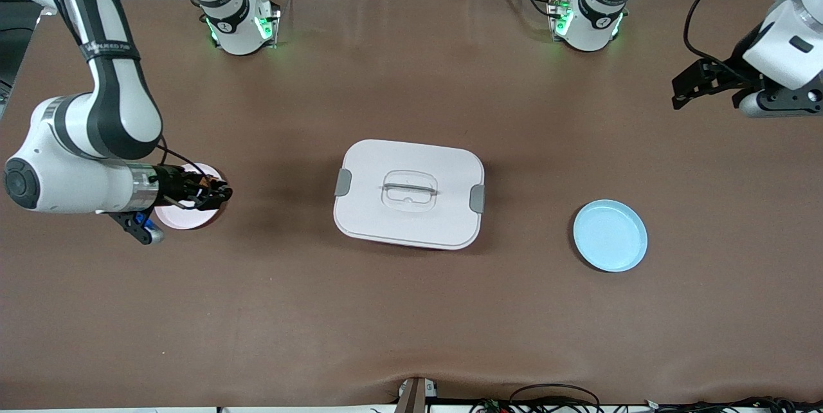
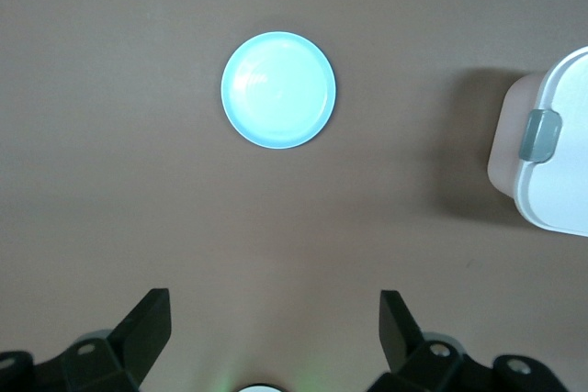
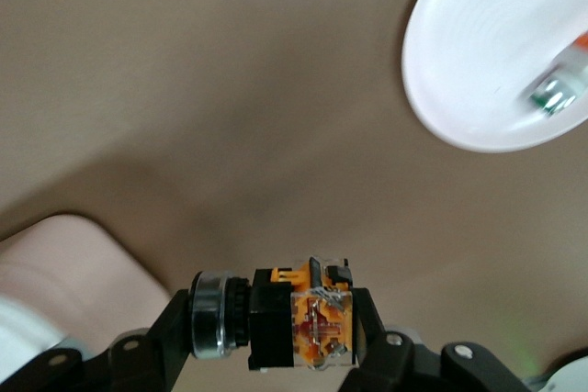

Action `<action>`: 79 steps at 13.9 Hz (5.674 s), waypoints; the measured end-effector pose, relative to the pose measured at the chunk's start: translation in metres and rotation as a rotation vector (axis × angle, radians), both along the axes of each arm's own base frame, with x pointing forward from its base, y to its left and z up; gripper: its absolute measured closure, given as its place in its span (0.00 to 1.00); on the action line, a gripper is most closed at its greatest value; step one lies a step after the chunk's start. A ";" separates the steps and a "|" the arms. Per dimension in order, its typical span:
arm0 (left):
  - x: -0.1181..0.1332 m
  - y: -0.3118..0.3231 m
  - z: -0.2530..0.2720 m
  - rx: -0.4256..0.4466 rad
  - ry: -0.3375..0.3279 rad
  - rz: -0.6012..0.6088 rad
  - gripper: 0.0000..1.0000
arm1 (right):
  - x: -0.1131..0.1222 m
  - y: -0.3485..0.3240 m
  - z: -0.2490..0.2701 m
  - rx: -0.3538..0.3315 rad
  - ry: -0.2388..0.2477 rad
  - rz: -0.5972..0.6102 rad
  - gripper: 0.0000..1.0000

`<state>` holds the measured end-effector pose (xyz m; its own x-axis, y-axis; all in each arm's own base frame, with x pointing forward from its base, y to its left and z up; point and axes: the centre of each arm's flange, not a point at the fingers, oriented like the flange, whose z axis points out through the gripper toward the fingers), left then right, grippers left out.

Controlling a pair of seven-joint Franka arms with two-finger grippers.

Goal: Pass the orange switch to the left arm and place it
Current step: 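Lift the switch over the box with the right gripper while the left gripper approaches, then grasp the switch with the left gripper from the right gripper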

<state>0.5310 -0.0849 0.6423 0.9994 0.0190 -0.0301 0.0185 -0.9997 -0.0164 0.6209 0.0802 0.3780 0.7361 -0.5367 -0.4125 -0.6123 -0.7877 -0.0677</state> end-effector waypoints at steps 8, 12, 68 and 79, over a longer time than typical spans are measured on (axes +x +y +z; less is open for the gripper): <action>-0.008 -0.048 -0.003 -0.079 0.011 0.044 0.00 | -0.008 0.154 0.071 0.038 0.007 -0.169 0.28; -0.005 -0.067 -0.016 -0.172 0.002 0.036 0.00 | -0.016 0.199 0.086 0.049 -0.002 -0.252 0.28; 0.026 -0.232 -0.229 -0.978 -0.189 0.207 0.39 | -0.016 0.408 0.088 0.203 0.143 -0.815 0.28; 0.027 -0.233 -0.233 -0.975 -0.194 0.191 0.65 | -0.014 0.412 0.076 0.204 0.146 -0.822 0.27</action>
<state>0.5580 -0.3177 0.4093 0.9714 0.2330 0.0449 0.0950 -0.5555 0.8261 0.6065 0.4923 0.4544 0.0783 -0.7812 -0.6194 -0.9968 -0.0711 -0.0363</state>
